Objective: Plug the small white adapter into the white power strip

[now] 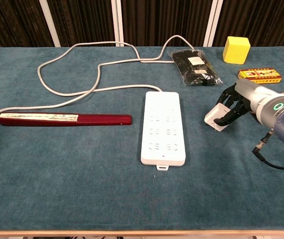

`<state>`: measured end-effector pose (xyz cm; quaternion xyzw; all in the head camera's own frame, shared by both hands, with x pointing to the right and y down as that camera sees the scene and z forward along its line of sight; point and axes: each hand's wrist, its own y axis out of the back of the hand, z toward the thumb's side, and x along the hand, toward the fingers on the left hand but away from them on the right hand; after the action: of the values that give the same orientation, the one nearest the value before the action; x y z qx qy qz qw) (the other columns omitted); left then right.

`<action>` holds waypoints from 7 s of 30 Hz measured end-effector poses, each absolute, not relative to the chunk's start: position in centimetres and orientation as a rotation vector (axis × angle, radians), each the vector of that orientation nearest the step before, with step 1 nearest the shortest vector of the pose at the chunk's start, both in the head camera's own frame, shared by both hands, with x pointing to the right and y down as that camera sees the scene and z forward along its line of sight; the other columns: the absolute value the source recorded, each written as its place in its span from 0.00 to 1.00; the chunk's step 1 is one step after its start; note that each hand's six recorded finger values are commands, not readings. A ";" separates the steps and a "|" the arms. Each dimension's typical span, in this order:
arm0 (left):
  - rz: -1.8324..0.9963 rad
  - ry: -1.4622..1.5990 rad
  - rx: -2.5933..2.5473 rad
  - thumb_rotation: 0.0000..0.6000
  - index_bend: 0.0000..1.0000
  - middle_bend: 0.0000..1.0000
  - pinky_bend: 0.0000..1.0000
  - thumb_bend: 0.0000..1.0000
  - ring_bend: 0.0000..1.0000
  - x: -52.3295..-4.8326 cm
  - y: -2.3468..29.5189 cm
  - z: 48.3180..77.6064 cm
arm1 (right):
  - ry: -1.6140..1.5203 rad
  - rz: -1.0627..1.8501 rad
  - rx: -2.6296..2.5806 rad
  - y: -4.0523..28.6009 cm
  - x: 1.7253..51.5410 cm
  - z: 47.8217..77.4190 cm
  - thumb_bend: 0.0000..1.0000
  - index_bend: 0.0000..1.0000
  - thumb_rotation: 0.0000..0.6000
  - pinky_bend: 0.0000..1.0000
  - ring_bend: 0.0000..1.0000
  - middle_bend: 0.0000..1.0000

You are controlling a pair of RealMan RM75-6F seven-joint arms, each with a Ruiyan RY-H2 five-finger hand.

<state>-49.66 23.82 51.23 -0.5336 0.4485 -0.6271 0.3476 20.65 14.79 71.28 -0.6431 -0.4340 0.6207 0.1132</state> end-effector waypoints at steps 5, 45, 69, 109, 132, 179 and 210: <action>-1.626 1.163 -1.385 1.00 0.18 0.00 0.02 0.19 0.00 -49.7 23.8 51.2 | -1.280 1.825 -1.878 14.7 20.6 71.5 0.37 0.45 1.00 0.27 0.43 0.45; -1.627 1.163 -1.386 1.00 0.19 0.00 0.07 0.19 0.00 -49.7 23.9 51.2 | -1.065 1.716 -1.918 13.1 18.6 68.5 0.64 0.71 1.00 0.81 0.83 0.62; -1.627 1.162 -1.385 1.00 0.21 0.00 0.08 0.19 0.00 -49.7 23.8 51.2 | -0.778 1.648 -1.957 10.4 13.5 63.0 0.65 0.76 1.00 0.84 0.87 0.75; -1.631 1.159 -1.379 1.00 0.22 0.00 0.08 0.19 0.00 -49.8 23.9 51.2 | -0.583 1.629 -1.914 7.4 5.8 66.5 0.65 0.77 1.00 0.84 0.87 0.78; -1.636 1.159 -1.360 1.00 0.22 0.00 0.08 0.19 0.00 -49.8 23.9 51.1 | -0.722 1.594 -1.988 6.3 8.2 67.6 0.65 0.78 1.00 0.84 0.87 0.78; -1.642 1.153 -1.352 1.00 0.22 0.00 0.08 0.19 0.00 -49.7 23.9 51.2 | -0.693 1.559 -1.953 6.7 10.0 69.2 0.65 0.79 1.00 0.84 0.87 0.78; -1.643 1.154 -1.351 1.00 0.22 0.00 0.08 0.19 0.00 -49.8 23.8 51.2 | -0.686 1.570 -1.960 7.0 10.2 69.6 0.65 0.79 1.00 0.84 0.87 0.78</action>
<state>-49.77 23.83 51.22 -0.5223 0.4460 -0.6353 0.3531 10.19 7.02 69.62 -0.7258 -0.2540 0.5814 0.2659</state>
